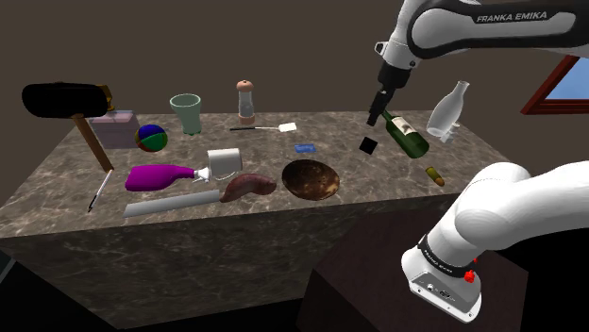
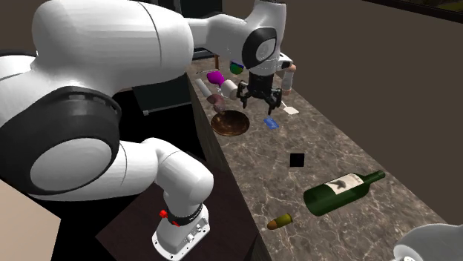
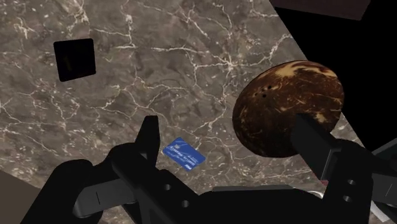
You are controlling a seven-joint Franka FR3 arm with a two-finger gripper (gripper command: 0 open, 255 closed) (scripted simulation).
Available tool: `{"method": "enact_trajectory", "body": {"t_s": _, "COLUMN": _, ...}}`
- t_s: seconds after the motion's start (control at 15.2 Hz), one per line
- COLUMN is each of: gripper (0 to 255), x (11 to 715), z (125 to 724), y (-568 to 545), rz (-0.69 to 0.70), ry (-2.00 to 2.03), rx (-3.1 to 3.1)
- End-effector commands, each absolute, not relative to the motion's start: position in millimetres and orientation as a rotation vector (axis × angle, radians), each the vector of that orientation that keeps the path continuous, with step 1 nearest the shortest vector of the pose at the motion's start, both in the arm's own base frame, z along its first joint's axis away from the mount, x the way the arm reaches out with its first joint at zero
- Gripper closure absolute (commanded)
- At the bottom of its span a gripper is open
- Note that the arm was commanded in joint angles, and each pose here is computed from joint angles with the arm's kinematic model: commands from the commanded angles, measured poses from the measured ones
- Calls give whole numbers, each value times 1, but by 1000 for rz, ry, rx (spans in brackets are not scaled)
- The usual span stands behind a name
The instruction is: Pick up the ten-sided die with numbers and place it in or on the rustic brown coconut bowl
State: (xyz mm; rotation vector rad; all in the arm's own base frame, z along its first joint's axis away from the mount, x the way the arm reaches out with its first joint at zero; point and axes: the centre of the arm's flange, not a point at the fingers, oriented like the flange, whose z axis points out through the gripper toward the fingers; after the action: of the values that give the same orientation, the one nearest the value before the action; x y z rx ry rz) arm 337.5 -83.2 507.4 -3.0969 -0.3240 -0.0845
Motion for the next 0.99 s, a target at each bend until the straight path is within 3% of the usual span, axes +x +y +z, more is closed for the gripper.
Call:
{"method": "enact_trajectory", "body": {"t_s": 0.0, "gripper": 0, "x": 344, "z": 489, "y": -104, "rz": -78, "ry": -344, "rx": -3097}}
{"method": "enact_trajectory", "body": {"t_s": 0.92, "gripper": 0, "x": 393, "z": 368, "y": -235, "rz": -24, "ry": -465, "rx": -3088}}
